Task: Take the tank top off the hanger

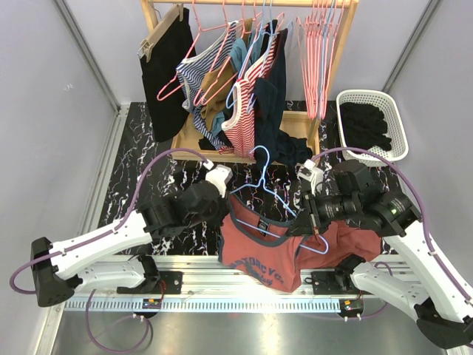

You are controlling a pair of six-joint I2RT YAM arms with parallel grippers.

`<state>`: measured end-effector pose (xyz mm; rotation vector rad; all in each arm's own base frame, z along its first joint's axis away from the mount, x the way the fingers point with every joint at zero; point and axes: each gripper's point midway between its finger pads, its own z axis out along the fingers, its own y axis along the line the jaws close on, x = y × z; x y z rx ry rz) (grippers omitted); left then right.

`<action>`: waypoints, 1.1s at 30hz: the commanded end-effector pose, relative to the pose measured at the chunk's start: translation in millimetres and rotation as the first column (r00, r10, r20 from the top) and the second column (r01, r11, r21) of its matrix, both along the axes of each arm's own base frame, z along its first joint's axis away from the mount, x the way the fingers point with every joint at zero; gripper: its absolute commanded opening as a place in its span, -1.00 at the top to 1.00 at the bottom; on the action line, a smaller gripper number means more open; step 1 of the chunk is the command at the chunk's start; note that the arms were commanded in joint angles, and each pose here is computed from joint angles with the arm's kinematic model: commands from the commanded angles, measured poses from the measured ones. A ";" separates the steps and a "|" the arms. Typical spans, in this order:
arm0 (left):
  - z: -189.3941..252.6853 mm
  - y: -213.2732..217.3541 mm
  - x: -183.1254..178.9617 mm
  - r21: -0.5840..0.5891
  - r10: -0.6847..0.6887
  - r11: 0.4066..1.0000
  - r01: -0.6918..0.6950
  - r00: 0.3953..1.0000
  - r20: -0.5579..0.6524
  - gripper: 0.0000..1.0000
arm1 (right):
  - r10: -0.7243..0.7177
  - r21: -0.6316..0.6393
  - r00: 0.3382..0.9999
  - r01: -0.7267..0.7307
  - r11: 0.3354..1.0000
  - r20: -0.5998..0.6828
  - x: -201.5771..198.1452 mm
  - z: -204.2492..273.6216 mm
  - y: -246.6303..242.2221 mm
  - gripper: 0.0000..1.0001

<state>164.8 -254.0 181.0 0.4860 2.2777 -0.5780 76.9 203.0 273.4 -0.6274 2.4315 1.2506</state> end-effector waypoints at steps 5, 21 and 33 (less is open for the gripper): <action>27.3 39.8 20.2 0.049 0.135 0.989 -0.142 0.983 0.127 1.00 | 0.006 0.003 0.998 -0.006 1.000 0.058 -11.9 3.8 -11.1 1.00; 57.4 18.0 -13.3 -0.306 -0.037 0.951 0.042 0.999 0.022 -0.88 | -0.039 0.002 0.997 0.039 0.999 0.062 -8.2 2.4 -12.8 1.00; 34.6 -11.3 9.4 -0.208 0.017 0.978 -0.013 1.000 0.019 -0.80 | -0.012 0.061 0.999 0.009 0.998 0.047 -0.7 7.1 3.5 1.00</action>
